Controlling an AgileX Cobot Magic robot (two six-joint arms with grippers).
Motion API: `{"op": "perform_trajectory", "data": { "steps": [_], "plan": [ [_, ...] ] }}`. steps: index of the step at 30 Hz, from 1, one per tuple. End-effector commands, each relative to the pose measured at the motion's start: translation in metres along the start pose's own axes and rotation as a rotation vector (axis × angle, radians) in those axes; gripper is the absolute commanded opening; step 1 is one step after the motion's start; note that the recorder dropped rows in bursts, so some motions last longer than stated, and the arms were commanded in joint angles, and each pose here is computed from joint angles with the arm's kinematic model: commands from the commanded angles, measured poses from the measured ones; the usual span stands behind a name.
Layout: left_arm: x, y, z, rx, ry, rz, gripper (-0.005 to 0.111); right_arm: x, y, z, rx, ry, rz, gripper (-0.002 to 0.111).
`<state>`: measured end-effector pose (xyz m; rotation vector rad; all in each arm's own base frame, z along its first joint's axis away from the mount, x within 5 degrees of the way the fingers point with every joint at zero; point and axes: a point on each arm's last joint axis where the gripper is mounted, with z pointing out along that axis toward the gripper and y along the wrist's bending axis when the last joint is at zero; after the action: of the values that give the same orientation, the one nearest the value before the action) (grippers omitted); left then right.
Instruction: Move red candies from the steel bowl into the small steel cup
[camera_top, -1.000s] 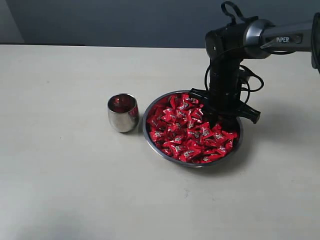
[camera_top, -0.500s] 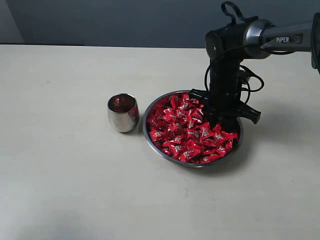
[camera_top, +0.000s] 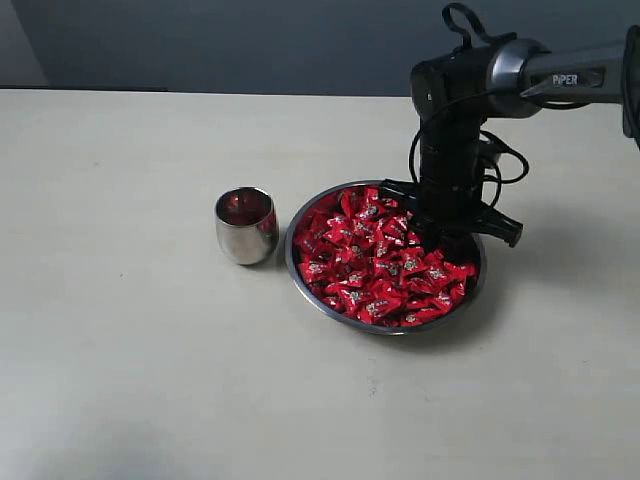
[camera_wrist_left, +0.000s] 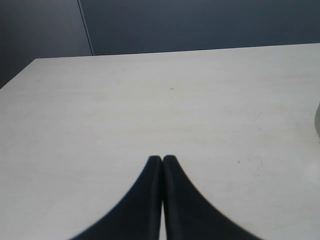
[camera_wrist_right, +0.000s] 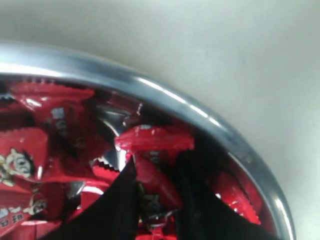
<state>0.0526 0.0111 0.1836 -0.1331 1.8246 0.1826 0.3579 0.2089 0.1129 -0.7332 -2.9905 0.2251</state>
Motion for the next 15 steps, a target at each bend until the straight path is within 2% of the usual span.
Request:
{"op": "perform_trajectory", "data": {
  "steps": [1, 8, 15],
  "plan": [
    [0.001, 0.000, 0.000, 0.005, -0.008, 0.002, 0.000, -0.007, 0.004, -0.010, -0.027, -0.023, -0.032, -0.001],
    [0.001, 0.000, 0.000, 0.005, -0.008, 0.002, 0.000, -0.011, 0.020, -0.047, -0.106, -0.064, -0.086, -0.001],
    [0.001, 0.000, 0.000, 0.005, -0.008, 0.002, 0.000, -0.010, 0.019, -0.044, -0.089, -0.044, -0.159, -0.001]
  ]
}}
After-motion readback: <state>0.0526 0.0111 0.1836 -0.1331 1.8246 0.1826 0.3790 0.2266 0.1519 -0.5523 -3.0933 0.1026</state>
